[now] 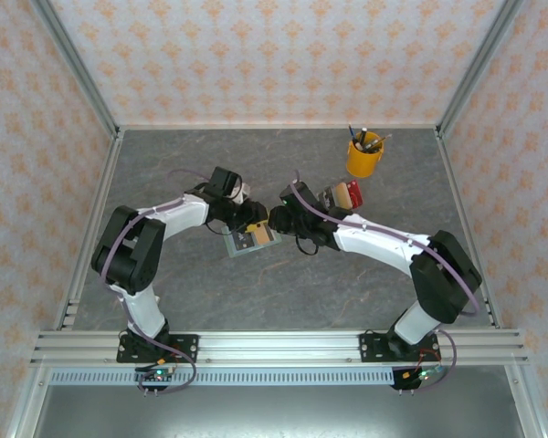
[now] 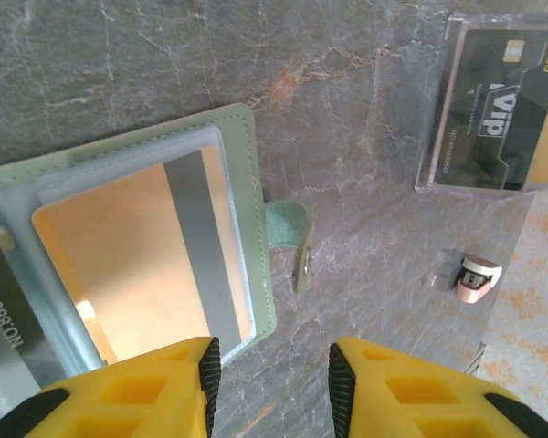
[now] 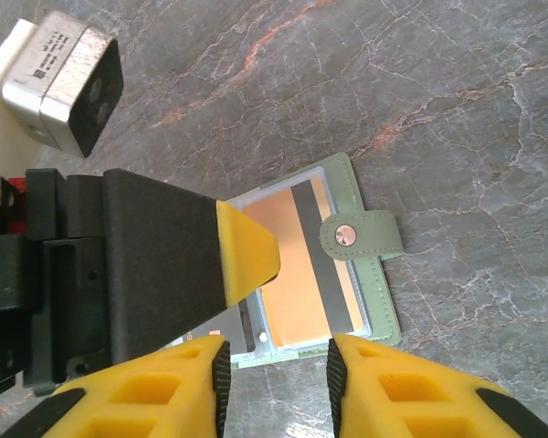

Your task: Take the credit cards out of the card holder

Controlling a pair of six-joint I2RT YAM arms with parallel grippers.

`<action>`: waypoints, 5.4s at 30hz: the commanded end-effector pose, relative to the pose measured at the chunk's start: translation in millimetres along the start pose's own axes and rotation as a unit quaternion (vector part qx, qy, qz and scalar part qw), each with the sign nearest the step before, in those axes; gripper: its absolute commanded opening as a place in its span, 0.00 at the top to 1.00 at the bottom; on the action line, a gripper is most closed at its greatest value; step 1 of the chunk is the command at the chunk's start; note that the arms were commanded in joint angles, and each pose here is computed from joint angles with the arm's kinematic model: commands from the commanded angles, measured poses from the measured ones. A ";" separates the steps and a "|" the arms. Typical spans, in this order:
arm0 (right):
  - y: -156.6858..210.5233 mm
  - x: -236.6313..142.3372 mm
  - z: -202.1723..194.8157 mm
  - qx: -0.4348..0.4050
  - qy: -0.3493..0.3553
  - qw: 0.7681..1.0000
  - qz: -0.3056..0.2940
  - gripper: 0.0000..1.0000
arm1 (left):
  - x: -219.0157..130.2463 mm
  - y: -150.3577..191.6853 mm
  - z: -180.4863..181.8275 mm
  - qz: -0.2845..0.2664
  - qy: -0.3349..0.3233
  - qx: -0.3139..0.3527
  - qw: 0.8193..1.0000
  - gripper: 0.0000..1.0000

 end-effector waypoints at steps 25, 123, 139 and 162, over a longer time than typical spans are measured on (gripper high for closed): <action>4.2 87.8 14.0 -0.071 0.079 0.991 0.076 0.79 | -19.8 18.2 40.0 -0.062 -0.088 -0.065 0.992 0.83; 6.1 122.6 18.4 0.015 -0.155 0.962 0.224 1.00 | -32.7 35.7 104.9 -0.019 -0.251 -0.076 0.965 0.85; 4.1 114.5 -3.2 0.029 -0.105 0.977 0.181 1.00 | -34.9 35.0 102.6 -0.020 -0.249 -0.066 0.966 0.84; 18.9 136.3 -7.0 0.041 -0.112 0.959 0.258 0.71 | -27.2 37.0 109.2 0.006 -0.256 -0.069 0.964 0.89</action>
Point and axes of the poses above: each hand's point on the last joint's axis, 136 mm out from that joint toward the fingers, its own x axis out along the fingers, its own z axis along the line the jaws close on, y = z × x, the point moved 9 cm from there along -x, back along the fingers, and after that the axes turned 6 degrees about x, right-handed, at the moved point
